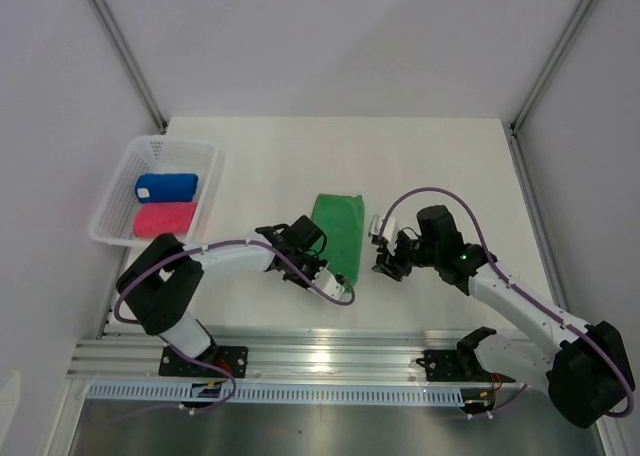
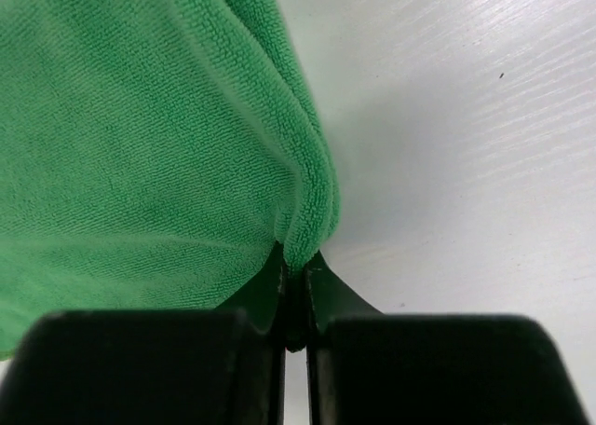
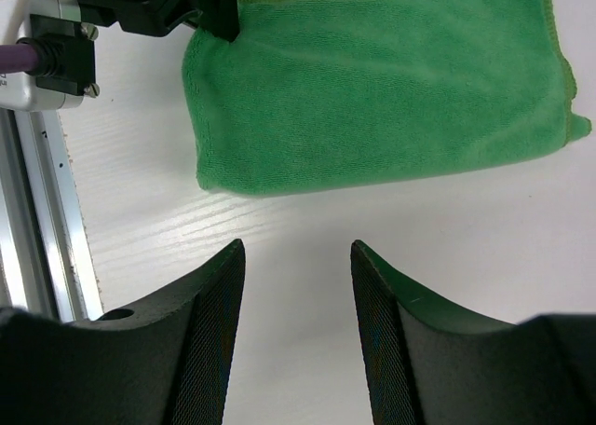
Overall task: Roll the towels
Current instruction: Roll the towel
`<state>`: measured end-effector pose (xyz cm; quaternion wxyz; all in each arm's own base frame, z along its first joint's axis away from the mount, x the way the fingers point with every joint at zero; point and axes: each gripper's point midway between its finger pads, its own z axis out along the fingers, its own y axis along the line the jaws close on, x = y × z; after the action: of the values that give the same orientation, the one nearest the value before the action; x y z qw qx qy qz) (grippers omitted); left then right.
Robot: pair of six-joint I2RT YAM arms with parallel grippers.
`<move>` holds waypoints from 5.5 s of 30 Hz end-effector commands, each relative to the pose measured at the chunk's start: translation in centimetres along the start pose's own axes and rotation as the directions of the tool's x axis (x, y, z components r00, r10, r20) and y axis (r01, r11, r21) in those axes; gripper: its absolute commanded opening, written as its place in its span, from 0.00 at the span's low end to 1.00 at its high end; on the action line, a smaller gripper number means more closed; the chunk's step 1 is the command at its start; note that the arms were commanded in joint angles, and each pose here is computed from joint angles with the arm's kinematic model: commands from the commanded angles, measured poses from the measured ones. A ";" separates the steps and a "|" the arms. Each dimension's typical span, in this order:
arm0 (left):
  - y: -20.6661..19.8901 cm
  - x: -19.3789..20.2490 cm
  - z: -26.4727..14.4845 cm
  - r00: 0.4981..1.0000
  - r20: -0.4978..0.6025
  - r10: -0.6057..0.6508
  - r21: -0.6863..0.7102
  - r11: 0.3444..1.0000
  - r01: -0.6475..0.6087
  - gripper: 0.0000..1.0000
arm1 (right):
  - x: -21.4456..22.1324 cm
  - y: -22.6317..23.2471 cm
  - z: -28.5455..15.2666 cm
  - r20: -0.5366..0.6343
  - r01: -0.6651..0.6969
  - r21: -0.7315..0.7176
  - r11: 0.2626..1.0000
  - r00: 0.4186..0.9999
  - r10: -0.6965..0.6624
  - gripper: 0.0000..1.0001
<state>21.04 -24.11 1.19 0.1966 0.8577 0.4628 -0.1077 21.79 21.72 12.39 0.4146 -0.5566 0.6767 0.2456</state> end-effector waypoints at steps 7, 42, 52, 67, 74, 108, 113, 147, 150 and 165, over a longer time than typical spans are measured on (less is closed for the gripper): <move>0.1 -0.7 -1.2 0.949 0.025 -0.314 0.139 0.941 0.308 0.01 | -1.9 -2.6 -1.3 0.079 0.066 0.096 0.993 0.994 -0.074 0.52; 3.4 -1.6 -5.7 0.683 0.116 -0.721 0.387 0.666 0.638 0.01 | 1.1 4.3 9.9 0.024 0.524 -0.039 0.851 0.852 -0.523 0.59; 3.1 -1.2 -5.7 0.666 0.113 -0.737 0.400 0.647 0.649 0.01 | 3.0 6.7 10.8 0.004 0.510 -0.074 0.857 0.860 -0.511 0.59; 2.3 -1.1 -5.4 0.661 0.091 -0.745 0.413 0.632 0.655 0.01 | 2.0 5.3 12.1 -0.016 0.432 0.027 0.902 0.902 -0.432 0.39; 1.6 -1.2 -5.8 0.670 0.087 -0.737 0.425 0.636 0.644 0.10 | 0.7 6.2 11.4 -0.012 0.343 -0.039 0.939 0.939 -0.343 0.00; 2.3 -3.4 -6.5 0.753 0.209 -0.624 0.182 0.781 0.597 0.45 | -0.8 1.3 9.8 0.080 -0.270 -0.095 0.958 0.957 0.277 0.00; 3.0 -3.2 -6.0 0.754 0.181 -0.632 0.105 0.775 0.624 0.46 | -0.8 1.2 9.9 0.074 -0.277 -0.095 0.956 0.956 0.284 0.00; 1.2 -2.9 -2.8 0.513 0.131 -0.848 0.179 0.529 0.829 0.01 | 0.0 0.5 9.6 0.058 -0.319 -0.090 0.943 0.944 0.325 0.00; 0.7 -3.1 -3.3 0.512 0.115 -0.852 0.195 0.524 0.829 0.01 | -0.2 0.6 9.2 0.049 -0.308 -0.092 0.947 0.948 0.313 0.00; -1.9 -3.3 -4.2 0.464 -0.002 -0.886 0.362 0.432 0.826 0.01 | 0.8 4.9 7.1 -0.072 -0.385 -0.272 0.882 0.922 0.381 0.11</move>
<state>17.49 -23.95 5.26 0.0439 0.5163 0.7907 -0.3261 18.53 27.97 7.38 0.2844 -0.4836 0.7251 0.3994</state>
